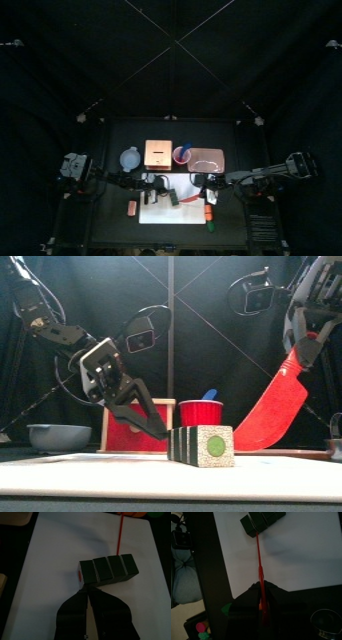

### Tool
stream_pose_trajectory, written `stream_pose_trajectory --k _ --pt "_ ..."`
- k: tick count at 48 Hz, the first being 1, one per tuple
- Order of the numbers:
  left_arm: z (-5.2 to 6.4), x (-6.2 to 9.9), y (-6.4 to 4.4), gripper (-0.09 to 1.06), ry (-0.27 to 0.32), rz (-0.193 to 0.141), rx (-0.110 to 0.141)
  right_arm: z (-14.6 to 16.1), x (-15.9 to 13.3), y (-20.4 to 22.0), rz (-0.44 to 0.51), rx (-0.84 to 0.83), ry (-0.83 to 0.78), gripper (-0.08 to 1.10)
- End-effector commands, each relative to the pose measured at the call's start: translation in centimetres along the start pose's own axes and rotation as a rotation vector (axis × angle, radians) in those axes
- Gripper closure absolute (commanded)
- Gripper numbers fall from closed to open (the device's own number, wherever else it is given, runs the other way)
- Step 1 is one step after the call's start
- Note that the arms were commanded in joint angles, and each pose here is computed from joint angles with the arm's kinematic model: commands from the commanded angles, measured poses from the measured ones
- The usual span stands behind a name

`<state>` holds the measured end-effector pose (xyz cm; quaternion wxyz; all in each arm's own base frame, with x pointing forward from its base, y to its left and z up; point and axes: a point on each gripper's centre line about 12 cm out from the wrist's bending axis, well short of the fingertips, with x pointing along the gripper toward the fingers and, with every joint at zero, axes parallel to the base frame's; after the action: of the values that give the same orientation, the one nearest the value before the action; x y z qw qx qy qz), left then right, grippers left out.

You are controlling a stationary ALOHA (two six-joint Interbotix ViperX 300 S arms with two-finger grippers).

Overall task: Place sushi on board then cut the sushi with the knife then place the pieces on the plate
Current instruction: Grasp knife edge with left hand

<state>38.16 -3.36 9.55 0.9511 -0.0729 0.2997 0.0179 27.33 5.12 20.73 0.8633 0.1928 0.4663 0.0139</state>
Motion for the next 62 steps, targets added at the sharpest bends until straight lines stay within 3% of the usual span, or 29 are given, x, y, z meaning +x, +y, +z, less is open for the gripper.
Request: stream_pose_trajectory --k 1,23,31,43,53,62 --pt "1.2 0.4 -0.1 0.47 -0.020 -0.007 0.007 0.9 -0.5 0.9 0.026 -0.012 -0.040 0.52" --pt "1.9 0.6 0.6 0.47 -0.001 0.001 0.017 0.8 -0.1 1.4 0.037 -0.012 -0.031 0.52" --pt "3.0 -1.0 0.5 0.47 -0.021 -0.007 0.018 0.9 -1.2 1.4 0.036 -0.021 -0.027 0.52" --pt "5.1 -4.5 -0.1 0.47 -0.109 -0.039 0.067 1.4 -3.6 1.3 0.033 -0.046 -0.064 0.52" --pt "5.3 -6.0 -0.9 0.46 -0.132 -0.067 0.107 2.9 -4.7 0.2 -0.013 -0.094 -0.184 0.52" --pt "5.8 -6.4 -1.3 0.38 -0.151 -0.076 0.104 4.6 -4.4 -0.8 -0.054 -0.132 -0.288 0.52"
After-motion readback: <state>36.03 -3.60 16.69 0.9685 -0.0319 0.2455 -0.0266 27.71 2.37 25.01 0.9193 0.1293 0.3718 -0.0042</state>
